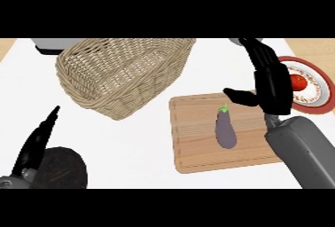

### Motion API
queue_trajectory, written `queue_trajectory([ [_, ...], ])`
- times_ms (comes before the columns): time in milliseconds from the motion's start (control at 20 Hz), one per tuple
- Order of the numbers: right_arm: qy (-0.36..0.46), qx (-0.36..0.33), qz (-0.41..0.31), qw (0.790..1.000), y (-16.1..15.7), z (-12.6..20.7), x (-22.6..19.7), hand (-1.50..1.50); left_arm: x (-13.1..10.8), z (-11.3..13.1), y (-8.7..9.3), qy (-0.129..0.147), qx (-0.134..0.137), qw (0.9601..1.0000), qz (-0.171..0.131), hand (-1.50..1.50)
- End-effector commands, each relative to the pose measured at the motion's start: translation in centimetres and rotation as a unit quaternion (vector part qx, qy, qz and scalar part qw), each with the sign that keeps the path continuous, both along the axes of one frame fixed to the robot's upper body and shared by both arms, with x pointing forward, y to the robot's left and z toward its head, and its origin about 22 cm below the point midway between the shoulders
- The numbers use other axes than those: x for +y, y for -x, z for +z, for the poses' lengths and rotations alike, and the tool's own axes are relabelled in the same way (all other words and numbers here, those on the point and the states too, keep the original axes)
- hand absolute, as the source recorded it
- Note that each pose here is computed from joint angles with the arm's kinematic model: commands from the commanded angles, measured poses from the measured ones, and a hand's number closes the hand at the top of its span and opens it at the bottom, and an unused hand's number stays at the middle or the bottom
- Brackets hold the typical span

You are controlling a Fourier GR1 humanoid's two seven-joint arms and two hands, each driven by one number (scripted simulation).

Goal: Pick the eggplant from the cutting board and place it in the basket

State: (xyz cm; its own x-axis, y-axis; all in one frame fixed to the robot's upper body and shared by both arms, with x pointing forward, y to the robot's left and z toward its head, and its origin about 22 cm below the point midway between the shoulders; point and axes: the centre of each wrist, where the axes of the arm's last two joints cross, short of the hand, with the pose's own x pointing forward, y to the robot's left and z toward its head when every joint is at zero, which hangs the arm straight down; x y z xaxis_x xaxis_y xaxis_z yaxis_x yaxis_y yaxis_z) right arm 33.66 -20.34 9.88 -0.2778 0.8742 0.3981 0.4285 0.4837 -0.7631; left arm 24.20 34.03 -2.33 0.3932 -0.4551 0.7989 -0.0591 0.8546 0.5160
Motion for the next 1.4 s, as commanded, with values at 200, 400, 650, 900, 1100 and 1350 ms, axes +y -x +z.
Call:
queue_trajectory([
  [200, 0.147, 0.229, -0.083, 0.959, 1.4, -3.4, 3.0, -1.50, -0.3, -0.8, 0.8, -0.002, 0.024, 0.9997, 0.010, 0.00],
  [400, 0.193, 0.281, -0.079, 0.937, 2.9, -1.3, 8.5, -1.50, -0.2, -0.4, 0.4, -0.007, 0.022, 0.9997, 0.004, 0.00],
  [650, 0.222, 0.303, -0.134, 0.917, 5.4, 3.7, 14.5, -1.50, -0.7, -0.3, 0.7, 0.003, 0.027, 0.9996, -0.004, 0.00],
  [900, 0.218, 0.326, -0.176, 0.903, 7.8, 7.2, 16.9, -1.50, -1.5, -0.5, 0.8, -0.001, 0.009, 0.9999, -0.007, 0.00],
  [1100, 0.205, 0.335, -0.188, 0.900, 9.0, 7.3, 17.2, -1.50, -1.6, 0.3, -0.7, 0.003, 0.022, 0.9998, -0.002, 0.00],
  [1350, 0.185, 0.342, -0.208, 0.898, 9.5, 7.1, 15.6, -1.50, -2.0, -0.4, 0.5, -0.001, 0.010, 0.9999, -0.006, 0.00],
])
